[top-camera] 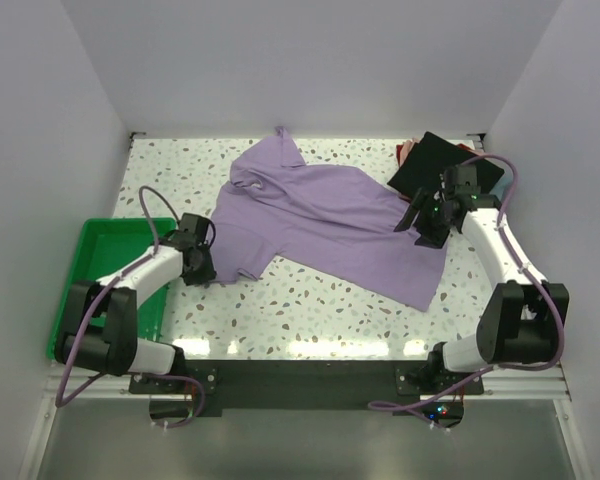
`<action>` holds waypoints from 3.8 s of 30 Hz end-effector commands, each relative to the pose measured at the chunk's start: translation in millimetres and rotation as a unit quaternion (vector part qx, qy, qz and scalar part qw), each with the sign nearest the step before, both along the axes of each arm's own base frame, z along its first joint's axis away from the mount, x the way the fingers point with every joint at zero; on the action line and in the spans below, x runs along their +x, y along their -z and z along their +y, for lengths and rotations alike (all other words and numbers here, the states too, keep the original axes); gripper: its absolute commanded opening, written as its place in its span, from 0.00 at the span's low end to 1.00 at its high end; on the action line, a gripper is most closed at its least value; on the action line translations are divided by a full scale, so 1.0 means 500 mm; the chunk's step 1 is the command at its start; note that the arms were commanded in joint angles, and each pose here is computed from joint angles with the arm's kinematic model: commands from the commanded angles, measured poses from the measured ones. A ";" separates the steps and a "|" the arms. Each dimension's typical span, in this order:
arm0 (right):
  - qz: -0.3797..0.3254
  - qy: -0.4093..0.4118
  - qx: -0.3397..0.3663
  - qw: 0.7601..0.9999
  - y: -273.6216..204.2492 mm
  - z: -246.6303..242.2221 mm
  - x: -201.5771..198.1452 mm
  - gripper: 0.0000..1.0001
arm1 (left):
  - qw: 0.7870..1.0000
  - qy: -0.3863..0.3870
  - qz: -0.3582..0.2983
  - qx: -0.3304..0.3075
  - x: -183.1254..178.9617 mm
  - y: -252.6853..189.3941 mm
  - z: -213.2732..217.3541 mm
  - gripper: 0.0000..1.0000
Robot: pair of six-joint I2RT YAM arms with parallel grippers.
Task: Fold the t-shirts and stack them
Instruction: Fold the tshirt
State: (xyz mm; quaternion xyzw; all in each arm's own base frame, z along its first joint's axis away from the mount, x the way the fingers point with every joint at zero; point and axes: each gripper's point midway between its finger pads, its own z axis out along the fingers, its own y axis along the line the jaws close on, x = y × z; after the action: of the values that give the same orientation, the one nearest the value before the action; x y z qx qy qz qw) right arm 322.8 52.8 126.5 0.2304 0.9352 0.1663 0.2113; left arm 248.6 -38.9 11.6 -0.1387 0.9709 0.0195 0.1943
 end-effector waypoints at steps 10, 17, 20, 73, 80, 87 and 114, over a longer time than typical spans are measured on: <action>-0.009 -0.010 -0.008 1.000 -0.018 -0.003 -0.013 0.66 | 0.998 -0.015 -0.019 -0.059 0.009 0.025 -0.011 0.23; 0.016 -0.008 -0.028 0.999 0.005 -0.017 -0.045 0.66 | 0.997 -0.021 -0.015 -0.069 0.008 0.018 -0.010 0.00; 0.053 0.012 -0.066 0.996 0.032 -0.045 -0.085 0.66 | 0.997 -0.038 -0.027 -0.068 0.016 -0.007 0.004 0.00; 0.226 0.127 -0.141 0.956 0.259 -0.106 -0.270 0.02 | 0.991 -0.042 -0.067 -0.106 0.066 -0.124 0.021 0.00; 0.252 0.077 -0.108 0.959 0.206 -0.077 -0.290 0.00 | 0.985 -0.050 -0.094 -0.136 0.064 -0.193 0.003 0.00; 0.274 0.050 -0.107 0.954 0.145 -0.074 -0.353 0.00 | 0.978 -0.072 -0.106 -0.163 0.007 -0.227 -0.011 0.00; 0.265 -0.041 -0.141 0.953 0.068 -0.036 -0.443 0.00 | 0.969 -0.134 -0.124 -0.166 -0.258 -0.325 0.002 0.00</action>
State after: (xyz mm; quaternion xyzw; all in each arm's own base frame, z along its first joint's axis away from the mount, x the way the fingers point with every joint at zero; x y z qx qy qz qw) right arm 100.5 38.1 80.3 0.2000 0.9793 -0.0172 -0.0281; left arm 125.6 -34.6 172.9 -0.2922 0.9006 -0.1254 0.2965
